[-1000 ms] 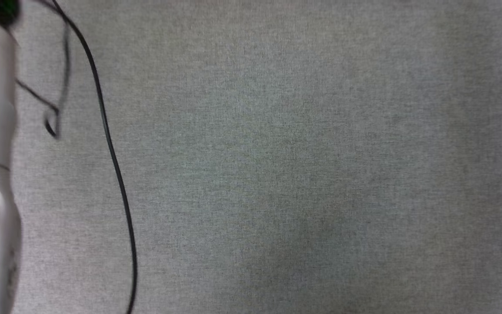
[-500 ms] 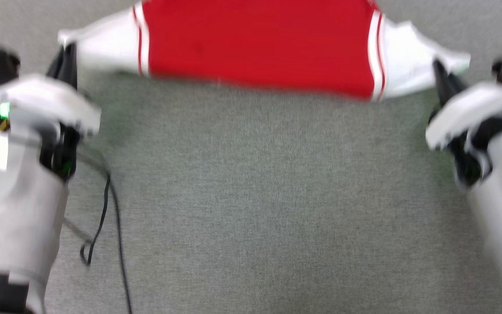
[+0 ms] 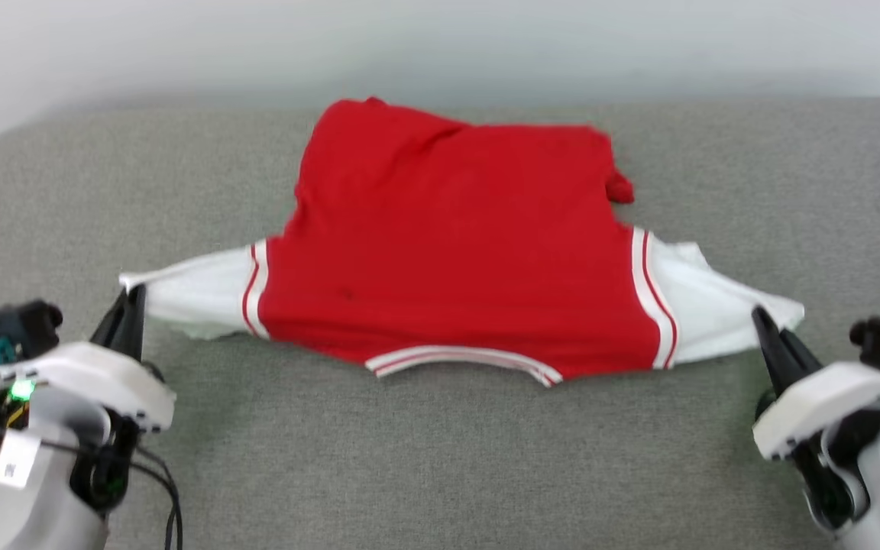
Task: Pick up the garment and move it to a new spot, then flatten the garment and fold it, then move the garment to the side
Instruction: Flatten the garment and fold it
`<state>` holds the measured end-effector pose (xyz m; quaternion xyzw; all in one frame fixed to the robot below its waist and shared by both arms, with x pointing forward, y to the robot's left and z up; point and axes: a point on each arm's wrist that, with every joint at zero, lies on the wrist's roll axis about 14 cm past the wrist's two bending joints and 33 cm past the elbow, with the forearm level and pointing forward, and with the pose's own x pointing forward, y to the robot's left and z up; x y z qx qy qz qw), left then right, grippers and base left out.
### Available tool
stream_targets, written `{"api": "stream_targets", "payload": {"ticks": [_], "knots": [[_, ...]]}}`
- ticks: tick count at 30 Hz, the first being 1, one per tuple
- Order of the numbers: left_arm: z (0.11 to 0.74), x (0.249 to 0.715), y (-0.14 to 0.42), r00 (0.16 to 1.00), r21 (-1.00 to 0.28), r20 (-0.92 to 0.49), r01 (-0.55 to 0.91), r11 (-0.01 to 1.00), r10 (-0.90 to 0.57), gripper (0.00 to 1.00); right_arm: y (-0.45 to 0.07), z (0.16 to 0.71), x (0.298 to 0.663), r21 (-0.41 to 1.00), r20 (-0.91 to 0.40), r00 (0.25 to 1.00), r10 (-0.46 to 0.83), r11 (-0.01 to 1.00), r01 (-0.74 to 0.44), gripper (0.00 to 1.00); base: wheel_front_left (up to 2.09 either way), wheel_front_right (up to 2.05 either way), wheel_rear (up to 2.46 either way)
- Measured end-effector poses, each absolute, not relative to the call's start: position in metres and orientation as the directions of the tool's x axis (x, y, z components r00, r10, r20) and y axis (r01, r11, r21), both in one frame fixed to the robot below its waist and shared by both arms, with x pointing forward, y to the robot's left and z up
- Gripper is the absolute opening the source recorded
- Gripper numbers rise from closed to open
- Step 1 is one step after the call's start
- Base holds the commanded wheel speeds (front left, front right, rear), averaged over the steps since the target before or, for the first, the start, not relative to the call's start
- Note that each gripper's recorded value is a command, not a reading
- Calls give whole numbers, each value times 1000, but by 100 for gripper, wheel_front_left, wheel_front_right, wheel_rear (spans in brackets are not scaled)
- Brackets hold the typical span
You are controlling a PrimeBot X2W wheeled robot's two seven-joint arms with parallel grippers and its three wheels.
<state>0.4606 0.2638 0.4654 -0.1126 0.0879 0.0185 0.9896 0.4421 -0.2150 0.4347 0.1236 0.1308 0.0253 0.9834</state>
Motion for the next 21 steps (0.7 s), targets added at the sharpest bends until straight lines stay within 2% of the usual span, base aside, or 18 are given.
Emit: {"api": "stream_targets", "payload": {"ticks": [8, 13, 21], "knots": [[477, 412, 260, 980, -197, -198, -68, 978, 28, 0, -226, 441, 386, 242, -271, 962, 37, 970, 31, 0, 0, 0, 0], [477, 363, 261, 962, -205, -268, -117, 972, 59, 0, -229, 438, 335, 234, -348, 937, -10, 967, 97, 0, 0, 0, 0], [447, 306, 262, 911, -216, -402, -190, 958, 90, 0, -228, 415, 285, 234, -483, 875, -24, 960, 155, 0, 0, 0, 0]]}}
